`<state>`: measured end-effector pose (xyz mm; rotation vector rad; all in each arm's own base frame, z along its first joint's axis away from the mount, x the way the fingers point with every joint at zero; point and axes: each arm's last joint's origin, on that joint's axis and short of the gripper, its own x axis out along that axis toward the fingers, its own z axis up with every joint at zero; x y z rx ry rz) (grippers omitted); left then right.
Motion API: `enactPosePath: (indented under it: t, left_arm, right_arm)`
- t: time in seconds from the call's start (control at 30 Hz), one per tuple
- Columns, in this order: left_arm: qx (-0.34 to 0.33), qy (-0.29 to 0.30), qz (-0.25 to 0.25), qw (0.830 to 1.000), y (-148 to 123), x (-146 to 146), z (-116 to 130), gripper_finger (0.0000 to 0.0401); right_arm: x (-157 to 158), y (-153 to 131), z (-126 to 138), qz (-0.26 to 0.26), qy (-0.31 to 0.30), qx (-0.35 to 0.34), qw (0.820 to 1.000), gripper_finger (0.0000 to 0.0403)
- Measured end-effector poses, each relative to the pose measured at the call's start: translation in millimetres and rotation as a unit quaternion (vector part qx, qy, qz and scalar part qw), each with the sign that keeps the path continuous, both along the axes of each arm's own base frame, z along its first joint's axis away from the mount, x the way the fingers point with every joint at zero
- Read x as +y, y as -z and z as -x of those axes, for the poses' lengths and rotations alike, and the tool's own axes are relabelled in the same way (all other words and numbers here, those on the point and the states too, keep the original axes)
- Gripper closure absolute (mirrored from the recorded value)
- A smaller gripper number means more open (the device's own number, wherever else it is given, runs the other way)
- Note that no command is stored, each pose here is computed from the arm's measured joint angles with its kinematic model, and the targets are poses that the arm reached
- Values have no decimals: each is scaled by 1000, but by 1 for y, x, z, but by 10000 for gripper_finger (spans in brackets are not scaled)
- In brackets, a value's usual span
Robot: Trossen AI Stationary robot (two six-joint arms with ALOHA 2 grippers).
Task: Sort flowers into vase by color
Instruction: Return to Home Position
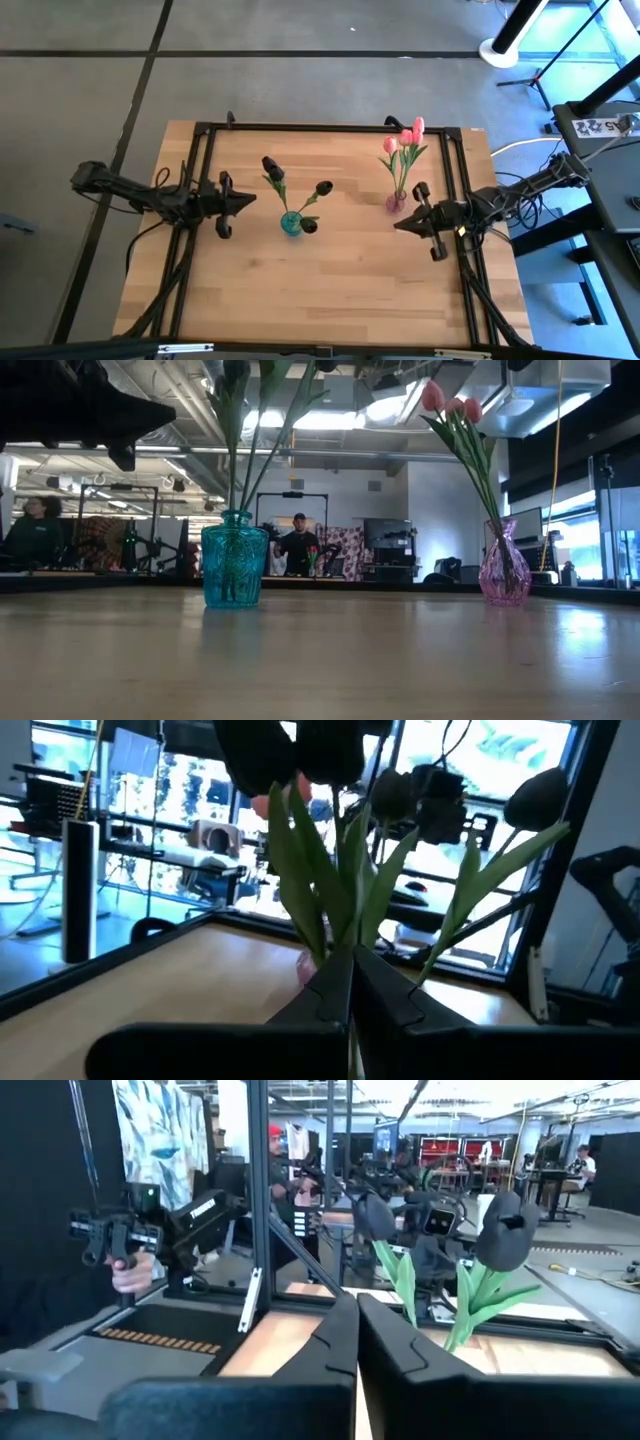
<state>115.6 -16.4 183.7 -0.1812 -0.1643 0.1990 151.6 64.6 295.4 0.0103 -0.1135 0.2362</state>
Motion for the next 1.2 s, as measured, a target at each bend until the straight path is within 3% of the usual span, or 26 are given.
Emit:
enactPosePath:
  t: [0.17, 0.37, 0.7, 0.83, 0.93, 1.0, 1.1, 1.2]
  left_arm:
    - [13, -3, -19, 1000, 2, 2, 7, 398]
    - [23, 3, -18, 1000, 5, 4, 17, 398]
    - [44, 17, -26, 999, 10, 4, 21, 397]
    - [45, 30, -18, 998, 11, 4, 21, 397]
    - [43, 37, -7, 998, 11, 3, 21, 397]
    - [42, 61, -1, 997, 11, 2, 21, 397]
    - [43, 76, 9, 996, 12, 1, 21, 397]
    - [43, 63, 7, 997, 11, 2, 21, 397]
  right_arm:
    - [-8, 0, 4, 11, 26, 19, 999, 401]
    - [-22, 0, 24, -23, 40, 3, 999, 402]
    - [-30, 67, 41, -81, 38, -20, 996, 402]
    - [-41, 88, 40, -112, 29, 5, 993, 402]
    - [-56, 95, 38, -136, 65, 32, 988, 402]
    - [-66, 98, 39, -134, 99, 43, 985, 403]
    - [-67, 94, 46, -101, 90, 13, 991, 403]
    - [-67, 105, 52, -76, 154, -5, 985, 403]
